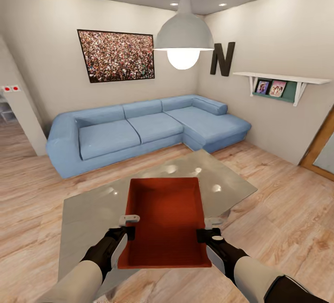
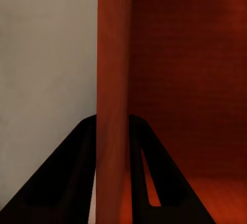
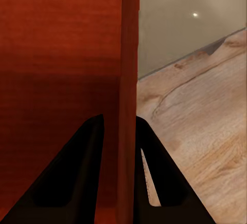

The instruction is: Move the two storage containers from the living room to the garage. In the garage, place one container on the floor and stack the other container on top of it (either order is fine).

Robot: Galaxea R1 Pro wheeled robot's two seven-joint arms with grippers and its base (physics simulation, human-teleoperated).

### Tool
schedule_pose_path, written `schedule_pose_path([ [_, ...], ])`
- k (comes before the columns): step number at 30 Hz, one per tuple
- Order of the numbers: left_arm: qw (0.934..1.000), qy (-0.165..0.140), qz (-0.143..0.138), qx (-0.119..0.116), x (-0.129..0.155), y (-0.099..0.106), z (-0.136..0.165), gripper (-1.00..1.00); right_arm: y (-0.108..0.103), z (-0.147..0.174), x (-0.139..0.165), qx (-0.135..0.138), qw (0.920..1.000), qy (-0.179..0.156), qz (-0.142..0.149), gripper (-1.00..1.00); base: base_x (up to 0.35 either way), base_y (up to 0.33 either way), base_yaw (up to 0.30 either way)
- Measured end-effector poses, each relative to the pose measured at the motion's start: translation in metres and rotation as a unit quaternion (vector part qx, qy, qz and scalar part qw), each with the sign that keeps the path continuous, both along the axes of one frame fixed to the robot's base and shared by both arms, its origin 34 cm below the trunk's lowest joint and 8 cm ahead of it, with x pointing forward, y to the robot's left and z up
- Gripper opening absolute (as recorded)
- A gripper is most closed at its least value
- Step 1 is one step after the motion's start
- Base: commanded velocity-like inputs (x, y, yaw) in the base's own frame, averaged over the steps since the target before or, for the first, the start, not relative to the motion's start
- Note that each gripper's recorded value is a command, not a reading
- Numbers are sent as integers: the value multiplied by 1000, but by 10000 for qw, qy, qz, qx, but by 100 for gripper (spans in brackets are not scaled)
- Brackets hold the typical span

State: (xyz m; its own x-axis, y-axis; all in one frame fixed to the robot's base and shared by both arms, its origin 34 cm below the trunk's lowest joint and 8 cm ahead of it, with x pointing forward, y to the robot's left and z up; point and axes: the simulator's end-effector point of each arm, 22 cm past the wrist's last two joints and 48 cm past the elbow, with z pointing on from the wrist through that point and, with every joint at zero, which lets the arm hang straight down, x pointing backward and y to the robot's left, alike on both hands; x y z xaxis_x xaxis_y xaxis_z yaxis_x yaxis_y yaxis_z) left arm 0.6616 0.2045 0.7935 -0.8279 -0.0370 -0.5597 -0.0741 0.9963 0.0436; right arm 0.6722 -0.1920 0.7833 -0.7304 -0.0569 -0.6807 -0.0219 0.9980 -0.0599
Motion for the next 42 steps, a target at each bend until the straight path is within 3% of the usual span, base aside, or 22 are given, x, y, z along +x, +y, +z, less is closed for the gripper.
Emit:
schedule_pose_path([
  [42,10000,13,5,-3,-1,-1,-1,-100,-1,0,0,-4,10000,14,8,-100,0,0,272],
])
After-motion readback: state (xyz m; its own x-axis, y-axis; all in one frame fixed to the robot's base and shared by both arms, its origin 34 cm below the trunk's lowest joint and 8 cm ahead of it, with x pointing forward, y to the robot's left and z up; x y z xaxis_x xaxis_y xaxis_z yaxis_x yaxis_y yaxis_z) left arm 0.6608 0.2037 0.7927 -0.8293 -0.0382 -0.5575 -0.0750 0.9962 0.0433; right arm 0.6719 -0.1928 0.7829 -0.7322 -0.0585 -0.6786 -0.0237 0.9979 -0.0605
